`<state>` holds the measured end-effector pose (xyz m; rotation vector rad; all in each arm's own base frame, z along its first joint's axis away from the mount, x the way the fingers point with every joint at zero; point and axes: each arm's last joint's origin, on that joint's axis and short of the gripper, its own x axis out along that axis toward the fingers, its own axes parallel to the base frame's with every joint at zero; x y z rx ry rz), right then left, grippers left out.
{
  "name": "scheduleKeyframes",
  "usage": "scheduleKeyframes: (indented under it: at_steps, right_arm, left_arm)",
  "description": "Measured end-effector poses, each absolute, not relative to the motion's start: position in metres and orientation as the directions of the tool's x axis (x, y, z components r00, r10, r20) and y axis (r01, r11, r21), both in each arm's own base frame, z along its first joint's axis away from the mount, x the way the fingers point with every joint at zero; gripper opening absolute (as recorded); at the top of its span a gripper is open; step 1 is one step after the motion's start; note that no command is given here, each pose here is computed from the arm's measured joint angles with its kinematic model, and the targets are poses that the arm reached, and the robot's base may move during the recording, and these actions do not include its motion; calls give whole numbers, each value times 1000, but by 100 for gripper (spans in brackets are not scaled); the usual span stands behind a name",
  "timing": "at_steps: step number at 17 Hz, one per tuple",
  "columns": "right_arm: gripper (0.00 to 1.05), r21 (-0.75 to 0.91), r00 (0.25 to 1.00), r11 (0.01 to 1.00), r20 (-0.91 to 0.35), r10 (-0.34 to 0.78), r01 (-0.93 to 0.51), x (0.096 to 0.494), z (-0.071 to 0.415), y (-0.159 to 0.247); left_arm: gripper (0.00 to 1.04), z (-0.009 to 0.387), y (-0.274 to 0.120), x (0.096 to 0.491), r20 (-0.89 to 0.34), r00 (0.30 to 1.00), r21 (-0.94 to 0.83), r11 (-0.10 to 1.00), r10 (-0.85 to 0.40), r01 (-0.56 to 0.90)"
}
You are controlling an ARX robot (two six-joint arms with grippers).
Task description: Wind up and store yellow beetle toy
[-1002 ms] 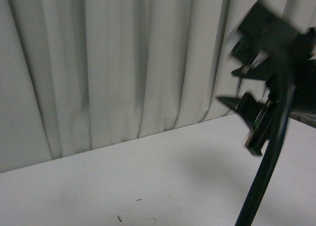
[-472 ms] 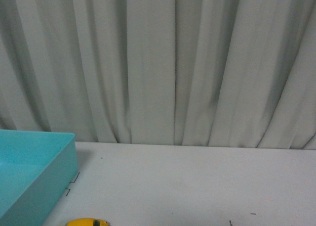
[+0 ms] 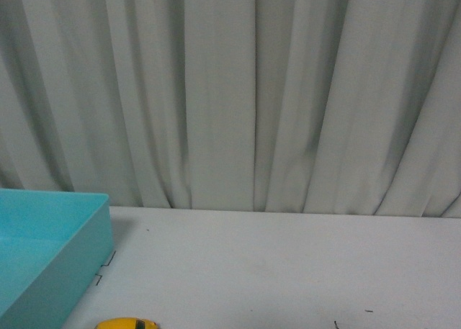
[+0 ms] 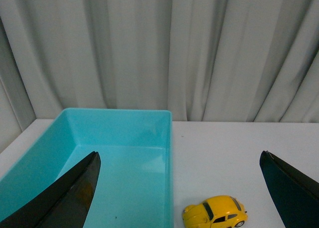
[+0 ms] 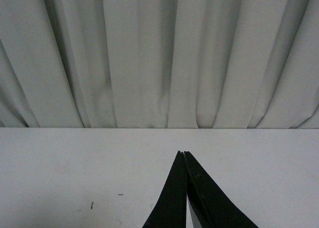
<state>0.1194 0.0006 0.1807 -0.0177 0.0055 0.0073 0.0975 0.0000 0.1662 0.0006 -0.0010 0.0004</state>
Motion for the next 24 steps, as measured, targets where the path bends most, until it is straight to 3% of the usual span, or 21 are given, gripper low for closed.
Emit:
scheduleKeyframes:
  at_steps: [8,11,12,19,24]
  right_arm:
    - [2,-15,1000,1000,14,7,-7,109,170,1]
    - [2,-15,999,1000,-44,8,-9,102,163,1]
    - [2,-15,1000,1000,17,5,-4,97,168,0]
    - [2,-15,1000,1000,5,5,-5,97,167,0]
    - [60,-15,1000,1000,4,4,-4,97,167,0]
  left_arm:
    - [98,166,0,97,1,1000,1,1000,0,0]
    - [98,166,0,97,1,1000,1,1000,1,-1]
    - [98,166,0,97,1,1000,1,1000,0,0]
    - [98,166,0,97,1,1000,1,1000,0,0]
    - [98,166,0,97,1,1000,1,1000,0,0]
